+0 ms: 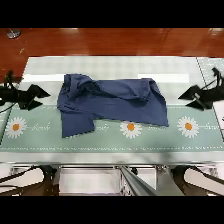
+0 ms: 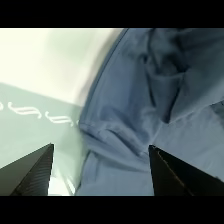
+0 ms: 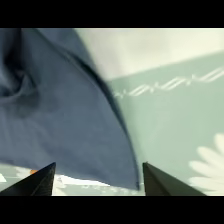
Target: Fold the shirts.
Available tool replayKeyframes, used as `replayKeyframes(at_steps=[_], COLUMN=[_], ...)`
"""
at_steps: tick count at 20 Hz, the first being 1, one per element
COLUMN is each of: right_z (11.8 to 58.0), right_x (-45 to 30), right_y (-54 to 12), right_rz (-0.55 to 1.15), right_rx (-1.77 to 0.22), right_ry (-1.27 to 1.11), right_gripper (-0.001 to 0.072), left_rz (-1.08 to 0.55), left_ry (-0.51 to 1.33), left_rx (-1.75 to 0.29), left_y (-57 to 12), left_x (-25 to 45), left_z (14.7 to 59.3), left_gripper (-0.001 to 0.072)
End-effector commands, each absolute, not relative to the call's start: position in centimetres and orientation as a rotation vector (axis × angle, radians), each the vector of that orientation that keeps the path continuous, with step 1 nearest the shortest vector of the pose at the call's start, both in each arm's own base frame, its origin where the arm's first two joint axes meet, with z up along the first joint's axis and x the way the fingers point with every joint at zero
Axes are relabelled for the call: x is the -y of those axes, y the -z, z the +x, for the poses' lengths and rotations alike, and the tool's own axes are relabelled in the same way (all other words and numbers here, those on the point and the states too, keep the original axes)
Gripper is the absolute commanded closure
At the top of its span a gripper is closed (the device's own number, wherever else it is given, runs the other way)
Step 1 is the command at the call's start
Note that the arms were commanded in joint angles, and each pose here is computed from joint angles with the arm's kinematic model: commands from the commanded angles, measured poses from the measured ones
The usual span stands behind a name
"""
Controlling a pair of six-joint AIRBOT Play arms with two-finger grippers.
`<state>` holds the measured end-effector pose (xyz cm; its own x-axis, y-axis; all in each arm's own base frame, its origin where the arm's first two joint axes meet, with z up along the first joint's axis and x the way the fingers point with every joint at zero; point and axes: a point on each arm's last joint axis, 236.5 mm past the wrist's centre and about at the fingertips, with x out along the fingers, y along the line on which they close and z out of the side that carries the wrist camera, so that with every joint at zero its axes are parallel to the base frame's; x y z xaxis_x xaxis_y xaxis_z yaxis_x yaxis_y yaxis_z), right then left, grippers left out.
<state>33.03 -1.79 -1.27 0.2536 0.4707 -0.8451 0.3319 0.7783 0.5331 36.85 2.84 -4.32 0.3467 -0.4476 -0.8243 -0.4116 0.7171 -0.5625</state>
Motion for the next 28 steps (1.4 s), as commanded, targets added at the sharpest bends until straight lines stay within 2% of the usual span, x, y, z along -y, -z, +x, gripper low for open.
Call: replayKeyframes(at_steps=[1,6,7,10,15,16,17,18,24,26,28], right_z=[30.0,27.9,27.8,27.9,28.1,28.0,27.8,27.4,20.1,19.9,21.9], right_x=[-2.3,-3.6,-3.7,-3.6,-3.5,-3.5,-3.6,-3.2,1.1,-0.5,-0.9], right_y=[2.7,2.9,2.8,2.9,2.9,2.9,2.9,3.4,7.4,7.8,8.0], right_rz=[0.852,0.86,0.863,0.861,0.87,0.876,0.878,0.865,0.7,0.763,0.806], right_rx=[-1.264,-1.27,-1.274,-1.27,-1.265,-1.27,-1.278,-1.298,-1.612,-1.611,-1.521], right_ry=[-0.194,-0.214,-0.218,-0.211,-0.197,-0.198,-0.197,-0.175,0.095,0.056,0.042], right_gripper=[0.0096,0.0095,0.0096,0.0096,0.0096,0.0096,0.0096,0.0096,0.0096,0.0096,0.0096], left_rz=[-1.012,-1.061,-1.064,-1.08,-1.018,-1.006,-0.997,-0.975,-0.925,-0.922,-0.914], left_ry=[0.103,0.132,0.13,0.149,0.186,0.192,0.202,0.231,0.33,0.333,0.339], left_rx=[-1.298,-1.387,-1.391,-1.372,-1.397,-1.396,-1.395,-1.39,-1.386,-1.385,-1.388], left_y=[6.1,9.1,9.2,8.8,9.2,9.1,8.9,8.5,6.1,6.1,6.1], left_x=[-0.8,1.2,1.2,1.8,4.6,5.0,5.2,5.3,5.9,6.0,6.3], left_z=[36.5,36.6,36.6,37.2,37.5,37.6,37.8,37.9,38.4,38.4,38.4], left_gripper=[0.0003,0.0003,0.0041,0.0042,0.0048,0.0118,0.0384,0.0689,0.0688,0.0688,0.0688])
